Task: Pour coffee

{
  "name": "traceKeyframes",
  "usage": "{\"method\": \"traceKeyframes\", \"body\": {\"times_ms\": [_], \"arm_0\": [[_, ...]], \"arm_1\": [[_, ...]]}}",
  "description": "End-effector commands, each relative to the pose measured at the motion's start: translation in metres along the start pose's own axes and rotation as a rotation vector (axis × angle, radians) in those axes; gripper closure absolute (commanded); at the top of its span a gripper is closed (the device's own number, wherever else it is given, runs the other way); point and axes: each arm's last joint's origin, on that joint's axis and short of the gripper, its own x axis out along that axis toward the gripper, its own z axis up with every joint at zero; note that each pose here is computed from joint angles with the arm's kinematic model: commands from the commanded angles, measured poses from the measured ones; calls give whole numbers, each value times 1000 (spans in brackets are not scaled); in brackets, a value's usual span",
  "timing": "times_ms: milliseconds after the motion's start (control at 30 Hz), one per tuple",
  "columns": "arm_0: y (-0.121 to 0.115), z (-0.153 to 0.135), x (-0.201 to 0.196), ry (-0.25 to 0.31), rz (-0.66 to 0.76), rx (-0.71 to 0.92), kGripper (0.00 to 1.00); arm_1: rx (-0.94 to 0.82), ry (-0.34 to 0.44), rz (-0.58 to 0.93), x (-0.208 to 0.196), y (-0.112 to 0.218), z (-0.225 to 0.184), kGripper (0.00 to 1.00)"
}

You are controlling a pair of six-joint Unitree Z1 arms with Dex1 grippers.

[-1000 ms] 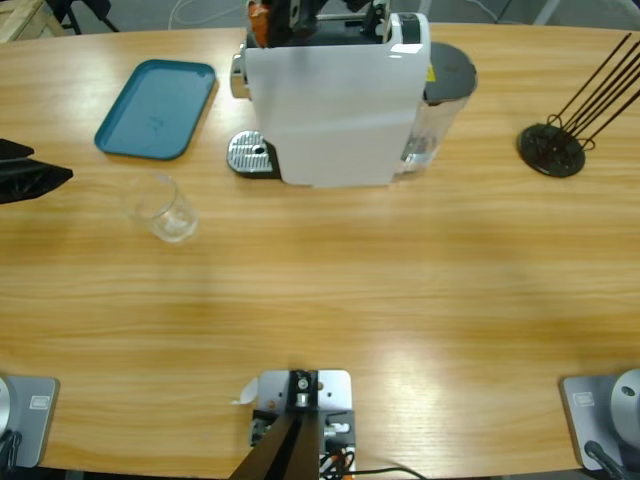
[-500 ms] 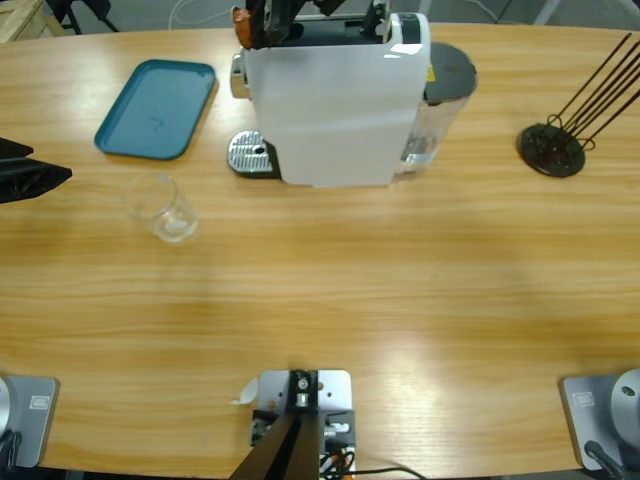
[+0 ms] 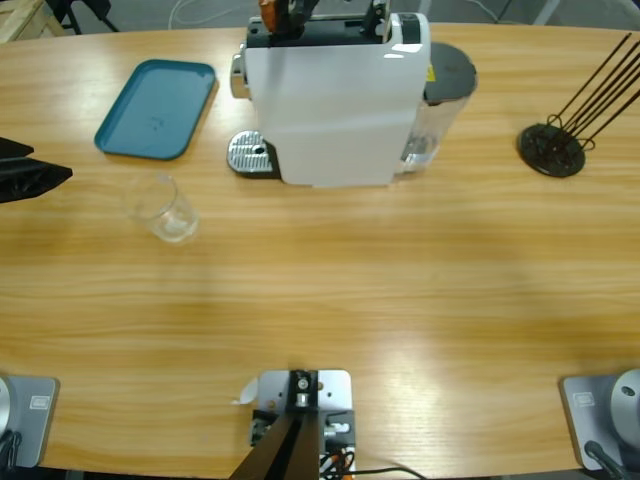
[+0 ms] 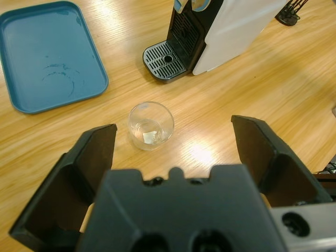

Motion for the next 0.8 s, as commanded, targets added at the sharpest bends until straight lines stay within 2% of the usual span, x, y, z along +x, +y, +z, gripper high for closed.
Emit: {"method": "traceKeyframes", "body": {"times_ms": [33,333,800], "arm_0": [[2,-12,-1,1,8,13,50],[2,-11,-2,-5,9,14,50],[2,-11,-3,-19,18,16,50]], "arm_1": [[2,46,31,28,-2,-9,1000],[6,57,53,43,0,-10,1000],[10,66,54,41,0,-12,999]]}}
